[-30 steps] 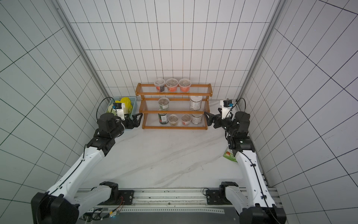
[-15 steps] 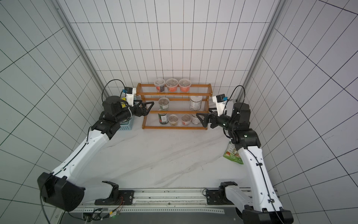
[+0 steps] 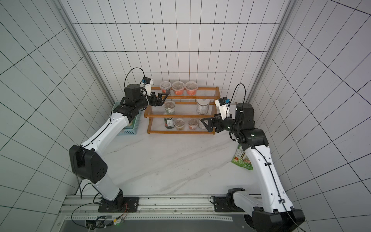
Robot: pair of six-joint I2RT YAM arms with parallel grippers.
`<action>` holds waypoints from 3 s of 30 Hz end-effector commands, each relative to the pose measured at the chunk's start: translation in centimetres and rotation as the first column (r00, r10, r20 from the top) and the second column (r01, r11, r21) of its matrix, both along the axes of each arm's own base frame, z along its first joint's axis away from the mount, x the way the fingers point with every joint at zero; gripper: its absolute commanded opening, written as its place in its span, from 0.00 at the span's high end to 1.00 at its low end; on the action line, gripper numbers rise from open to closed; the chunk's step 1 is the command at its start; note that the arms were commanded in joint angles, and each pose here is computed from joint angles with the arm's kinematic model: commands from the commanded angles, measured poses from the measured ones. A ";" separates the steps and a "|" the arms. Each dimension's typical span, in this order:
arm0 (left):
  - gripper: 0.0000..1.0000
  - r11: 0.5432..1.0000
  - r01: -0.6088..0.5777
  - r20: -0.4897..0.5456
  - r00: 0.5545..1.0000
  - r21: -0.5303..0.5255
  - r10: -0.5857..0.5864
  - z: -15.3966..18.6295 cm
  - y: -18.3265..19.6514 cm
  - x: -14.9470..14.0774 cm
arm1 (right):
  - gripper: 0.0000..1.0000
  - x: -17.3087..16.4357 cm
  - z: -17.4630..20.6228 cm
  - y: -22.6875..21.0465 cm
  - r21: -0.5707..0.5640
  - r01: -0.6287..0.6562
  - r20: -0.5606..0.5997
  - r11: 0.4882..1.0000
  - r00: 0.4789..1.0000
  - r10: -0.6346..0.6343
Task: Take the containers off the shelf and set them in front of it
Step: 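Pick up a container from the shelf.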
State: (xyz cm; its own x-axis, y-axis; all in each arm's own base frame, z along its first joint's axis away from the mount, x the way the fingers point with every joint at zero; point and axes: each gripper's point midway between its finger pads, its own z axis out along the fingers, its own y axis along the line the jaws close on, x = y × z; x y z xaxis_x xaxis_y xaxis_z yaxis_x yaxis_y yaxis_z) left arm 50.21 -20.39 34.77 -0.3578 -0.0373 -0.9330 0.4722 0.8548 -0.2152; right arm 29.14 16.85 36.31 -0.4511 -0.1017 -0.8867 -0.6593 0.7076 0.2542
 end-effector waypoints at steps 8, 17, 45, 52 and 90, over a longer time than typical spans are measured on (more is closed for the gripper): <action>0.03 0.994 -0.033 0.046 0.999 0.101 0.029 -1.0 -0.8 3.6 | 0.01 0.0 0.3 -1.0 -0.081 0.044 0.055 0.996 0.998 -0.039; 0.09 0.996 -0.025 0.069 0.997 0.091 0.018 -1.4 -1.6 5.5 | 0.01 0.2 0.1 -1.2 -0.096 0.057 0.069 0.994 0.996 -0.050; 0.39 0.994 -0.010 0.234 0.972 0.111 -0.017 0.5 -2.2 5.4 | 0.01 0.4 -0.2 -1.4 -0.101 0.069 0.078 0.992 0.995 -0.061; 0.44 0.993 0.001 0.233 0.972 0.121 -0.029 0.2 -2.5 5.7 | 0.01 0.3 -0.1 -1.6 -0.101 0.076 0.086 0.992 0.994 -0.067; 0.49 0.986 -0.144 0.238 0.964 0.080 0.122 -0.3 2.3 -11.6 | 0.01 -0.7 0.6 -1.3 -0.053 0.056 0.120 0.997 0.992 -0.049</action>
